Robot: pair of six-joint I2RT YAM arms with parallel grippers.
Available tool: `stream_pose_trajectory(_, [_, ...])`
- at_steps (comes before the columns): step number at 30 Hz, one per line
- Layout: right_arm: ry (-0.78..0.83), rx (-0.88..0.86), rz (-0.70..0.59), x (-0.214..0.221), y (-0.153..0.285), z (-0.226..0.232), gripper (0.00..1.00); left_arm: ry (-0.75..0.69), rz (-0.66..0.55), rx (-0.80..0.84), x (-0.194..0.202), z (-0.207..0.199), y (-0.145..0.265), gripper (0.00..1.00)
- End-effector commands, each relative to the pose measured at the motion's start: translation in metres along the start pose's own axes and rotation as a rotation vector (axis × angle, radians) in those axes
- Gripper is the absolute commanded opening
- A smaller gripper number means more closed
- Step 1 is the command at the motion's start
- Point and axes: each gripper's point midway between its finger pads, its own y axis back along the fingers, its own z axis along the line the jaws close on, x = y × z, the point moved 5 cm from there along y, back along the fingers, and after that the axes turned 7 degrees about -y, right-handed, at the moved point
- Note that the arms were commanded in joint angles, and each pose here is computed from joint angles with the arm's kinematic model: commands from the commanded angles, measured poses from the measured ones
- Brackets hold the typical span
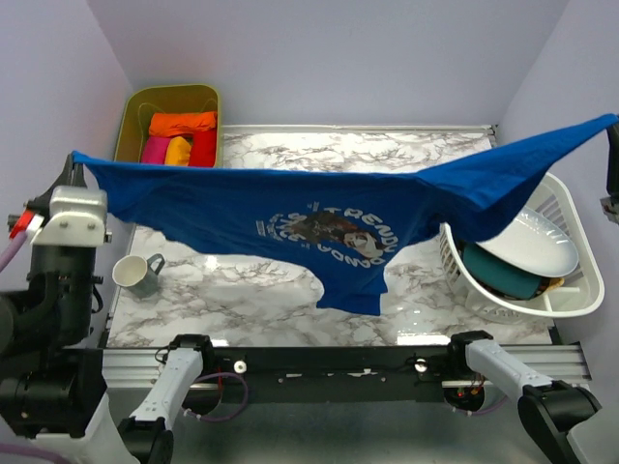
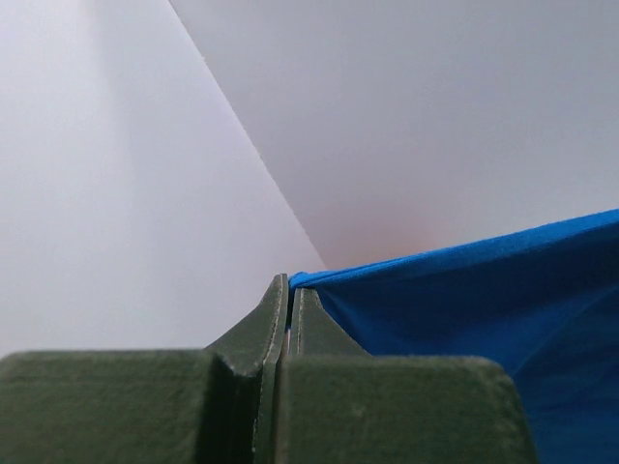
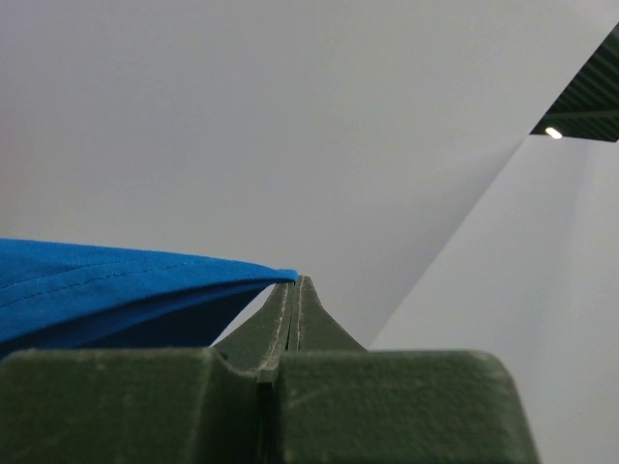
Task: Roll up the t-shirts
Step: Flatten out the T-shirt at the center of the board.
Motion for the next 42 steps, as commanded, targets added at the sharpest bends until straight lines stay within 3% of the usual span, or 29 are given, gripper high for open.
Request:
stream_pose_trajectory(1, [0.033,0.025,-0.014,-0.016,0.033,-0.003,0.01,0.021,-0.010,-0.028,-0.011,0.008,0.027,0.00])
stream_pose_trajectory(12, [0.030,0.117,-0.270,-0.087,0.097,-0.015,0.01,0.025,-0.180,-0.094,-0.056,0.033,0.071,0.00])
stream_pose_trajectory(19, [0.044,0.127,-0.260,-0.071,0.056,-0.019,0.01,-0.047,-0.097,-0.011,-0.027,0.013,0.028,0.00])
stream_pose_trajectory(26, [0.058,0.006,-0.055,0.037,-0.057,0.005,0.01,-0.115,0.090,0.212,0.067,-0.058,-0.041,0.00])
stream_pose_trajectory(28, [0.033,-0.079,0.071,0.095,-0.088,0.027,0.01,-0.109,0.176,0.334,0.111,-0.094,-0.054,0.00])
stream_pose_trajectory(33, [-0.036,-0.302,0.284,0.230,-0.122,0.094,0.01,-0.018,0.359,0.675,0.212,-0.189,-0.062,0.00])
stream_pose_trajectory(35, [-0.081,-0.403,0.406,0.298,-0.129,0.127,0.01,0.012,0.394,0.722,0.236,-0.211,-0.069,0.00])
stream_pose_trajectory(38, [-0.106,-0.477,0.513,0.363,-0.139,0.155,0.01,0.016,0.513,0.826,0.291,-0.250,-0.082,0.00])
stream_pose_trajectory(39, [-0.123,-0.521,0.593,0.404,-0.143,0.172,0.01,0.023,0.580,0.878,0.316,-0.268,-0.088,0.00])
stream_pose_trajectory(41, [-0.107,-0.523,0.635,0.431,-0.157,0.177,0.01,0.007,0.633,0.890,0.339,-0.279,-0.102,0.00])
stream_pose_trajectory(42, [-0.122,-0.547,0.713,0.472,-0.159,0.192,0.01,0.002,0.678,0.915,0.357,-0.290,-0.112,0.00])
